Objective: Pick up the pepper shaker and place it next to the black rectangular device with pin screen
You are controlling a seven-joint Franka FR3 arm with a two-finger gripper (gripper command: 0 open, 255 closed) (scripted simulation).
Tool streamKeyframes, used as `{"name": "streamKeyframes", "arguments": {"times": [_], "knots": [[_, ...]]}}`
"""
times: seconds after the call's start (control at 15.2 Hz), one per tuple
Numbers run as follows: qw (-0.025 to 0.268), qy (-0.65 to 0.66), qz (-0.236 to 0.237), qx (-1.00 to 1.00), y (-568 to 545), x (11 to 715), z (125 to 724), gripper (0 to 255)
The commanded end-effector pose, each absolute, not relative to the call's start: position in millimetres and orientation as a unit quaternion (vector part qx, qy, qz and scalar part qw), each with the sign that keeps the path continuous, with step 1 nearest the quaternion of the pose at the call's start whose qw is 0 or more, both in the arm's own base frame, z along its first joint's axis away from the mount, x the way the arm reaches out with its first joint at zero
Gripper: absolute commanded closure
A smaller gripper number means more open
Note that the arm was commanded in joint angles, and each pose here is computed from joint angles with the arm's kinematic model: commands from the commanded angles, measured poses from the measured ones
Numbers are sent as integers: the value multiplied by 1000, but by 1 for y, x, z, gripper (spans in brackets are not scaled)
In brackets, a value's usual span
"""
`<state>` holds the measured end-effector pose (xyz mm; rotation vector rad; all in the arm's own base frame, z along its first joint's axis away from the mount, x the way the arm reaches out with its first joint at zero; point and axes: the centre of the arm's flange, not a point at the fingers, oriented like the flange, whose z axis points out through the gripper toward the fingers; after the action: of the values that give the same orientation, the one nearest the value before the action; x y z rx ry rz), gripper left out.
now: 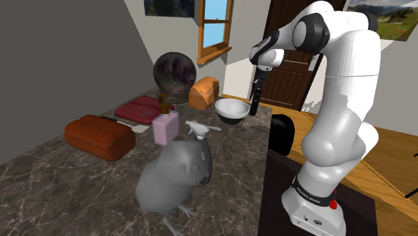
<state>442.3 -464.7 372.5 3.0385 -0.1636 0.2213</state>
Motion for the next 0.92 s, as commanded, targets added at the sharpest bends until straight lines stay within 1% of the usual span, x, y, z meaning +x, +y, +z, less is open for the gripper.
{"name": "streamKeyframes", "arguments": {"times": [0.0, 0.07, 0.4, 0.66, 0.86], "knots": [[45, -54, 73, 995, -465, 442, 373, 255], [45, -54, 73, 995, -465, 442, 373, 0], [45, -54, 73, 995, -465, 442, 373, 0], [45, -54, 73, 995, -460, 435, 422, 0], [45, -54, 73, 995, -460, 435, 422, 0]]}}
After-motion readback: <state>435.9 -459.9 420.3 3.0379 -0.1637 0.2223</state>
